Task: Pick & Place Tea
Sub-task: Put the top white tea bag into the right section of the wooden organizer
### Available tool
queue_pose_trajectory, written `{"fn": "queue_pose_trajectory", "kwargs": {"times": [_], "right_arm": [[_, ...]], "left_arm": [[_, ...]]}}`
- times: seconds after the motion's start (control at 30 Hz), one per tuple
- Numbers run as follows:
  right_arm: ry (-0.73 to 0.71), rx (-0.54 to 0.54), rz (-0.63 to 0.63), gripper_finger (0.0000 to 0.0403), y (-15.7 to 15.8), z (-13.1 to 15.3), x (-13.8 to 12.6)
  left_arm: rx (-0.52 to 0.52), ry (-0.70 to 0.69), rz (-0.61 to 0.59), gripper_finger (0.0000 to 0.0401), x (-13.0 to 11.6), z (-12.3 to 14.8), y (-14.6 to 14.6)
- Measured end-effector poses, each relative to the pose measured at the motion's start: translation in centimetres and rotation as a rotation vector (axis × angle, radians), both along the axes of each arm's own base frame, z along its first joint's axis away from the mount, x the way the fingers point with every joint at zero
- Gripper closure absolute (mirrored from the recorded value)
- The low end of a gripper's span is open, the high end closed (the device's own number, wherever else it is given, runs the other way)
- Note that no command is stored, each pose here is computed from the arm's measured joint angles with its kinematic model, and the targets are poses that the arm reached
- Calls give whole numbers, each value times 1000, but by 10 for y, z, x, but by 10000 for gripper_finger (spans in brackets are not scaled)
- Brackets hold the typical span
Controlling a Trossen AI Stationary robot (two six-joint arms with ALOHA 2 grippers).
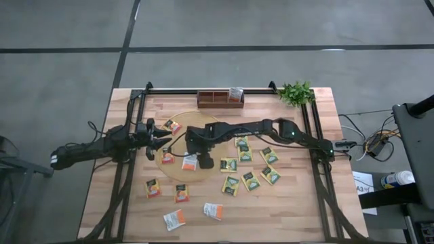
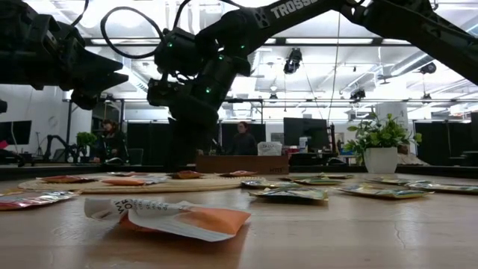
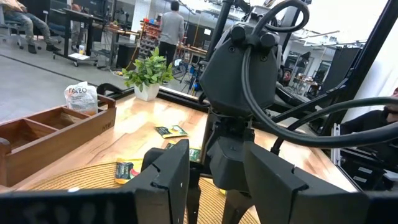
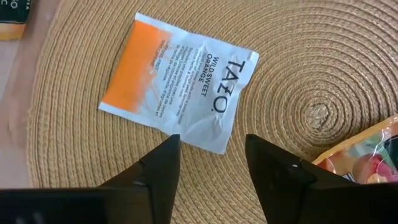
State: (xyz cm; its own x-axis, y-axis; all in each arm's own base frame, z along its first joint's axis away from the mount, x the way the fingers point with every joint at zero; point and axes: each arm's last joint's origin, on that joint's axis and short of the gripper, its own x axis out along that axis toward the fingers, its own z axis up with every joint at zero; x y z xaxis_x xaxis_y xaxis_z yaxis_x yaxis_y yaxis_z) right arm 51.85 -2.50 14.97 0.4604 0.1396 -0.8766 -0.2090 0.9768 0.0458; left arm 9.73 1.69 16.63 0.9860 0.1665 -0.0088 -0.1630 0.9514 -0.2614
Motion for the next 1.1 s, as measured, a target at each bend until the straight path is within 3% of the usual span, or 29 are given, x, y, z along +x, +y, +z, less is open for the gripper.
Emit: {"fn": "queue_pose_trajectory", "kwargs": {"times": [0.27, 0.73, 0.87, 1.1], "right_arm": [[-46, 12, -27, 241, 0, 0, 4], [27, 18, -32, 272, 0, -24, 3], [24, 0, -19, 301, 0, -23, 4], [-4, -16, 1, 386, -2, -14, 8]], "left_arm": [[0, 0, 0, 256, 0, 0, 0], [0, 0, 0, 256, 0, 0, 0], [0, 0, 0, 256, 0, 0, 0], [0, 0, 0, 256, 0, 0, 0]]}}
